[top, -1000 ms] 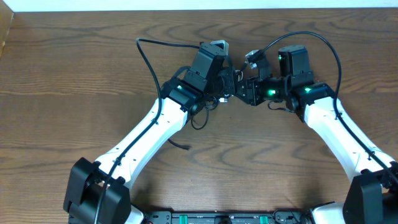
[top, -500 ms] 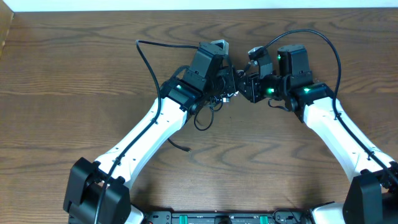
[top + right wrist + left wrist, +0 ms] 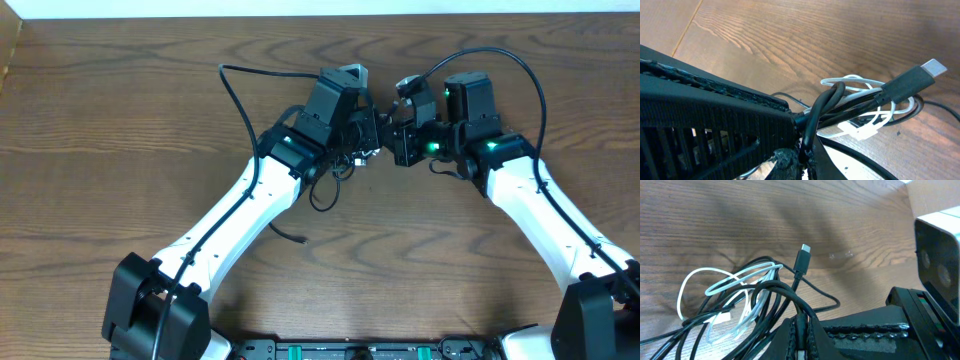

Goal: Untangle cables

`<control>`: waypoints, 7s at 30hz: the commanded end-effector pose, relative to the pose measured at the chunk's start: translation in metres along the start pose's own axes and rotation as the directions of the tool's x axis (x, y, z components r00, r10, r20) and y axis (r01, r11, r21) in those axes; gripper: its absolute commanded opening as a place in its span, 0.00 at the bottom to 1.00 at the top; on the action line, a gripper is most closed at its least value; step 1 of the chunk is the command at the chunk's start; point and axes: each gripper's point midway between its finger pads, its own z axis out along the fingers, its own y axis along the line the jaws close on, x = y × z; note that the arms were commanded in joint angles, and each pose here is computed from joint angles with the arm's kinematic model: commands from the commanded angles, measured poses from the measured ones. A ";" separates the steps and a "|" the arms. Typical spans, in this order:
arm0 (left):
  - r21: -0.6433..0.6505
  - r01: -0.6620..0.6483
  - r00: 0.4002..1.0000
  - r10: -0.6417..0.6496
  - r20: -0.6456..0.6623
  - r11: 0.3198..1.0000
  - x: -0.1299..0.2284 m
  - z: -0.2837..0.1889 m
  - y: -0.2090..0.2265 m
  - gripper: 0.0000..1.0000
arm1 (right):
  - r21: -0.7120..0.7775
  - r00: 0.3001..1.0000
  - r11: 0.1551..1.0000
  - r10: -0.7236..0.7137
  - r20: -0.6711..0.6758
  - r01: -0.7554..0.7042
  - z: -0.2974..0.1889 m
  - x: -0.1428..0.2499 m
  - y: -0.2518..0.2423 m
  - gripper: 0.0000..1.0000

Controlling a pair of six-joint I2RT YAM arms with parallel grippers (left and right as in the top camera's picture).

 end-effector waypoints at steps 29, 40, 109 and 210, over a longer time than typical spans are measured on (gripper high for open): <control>-0.120 -0.200 0.976 0.208 0.062 0.972 -0.025 -0.007 0.025 0.94 | -0.198 0.998 0.979 -0.059 -0.003 0.057 -0.052 0.015 -0.015 0.01; -0.159 -0.152 0.982 0.168 0.091 0.976 -0.043 -0.015 0.050 0.94 | -0.045 0.999 0.999 -0.005 -0.053 0.003 -0.049 0.023 -0.041 0.01; 0.224 -0.528 0.835 0.549 -0.036 0.819 0.015 -0.012 -0.014 0.99 | -0.299 0.947 0.898 -0.299 0.118 0.321 -0.062 0.009 0.002 0.01; 0.011 -0.479 0.877 0.479 -0.035 0.878 -0.016 0.019 0.043 0.99 | -0.300 0.948 0.901 -0.316 0.037 0.312 -0.055 0.030 0.006 0.01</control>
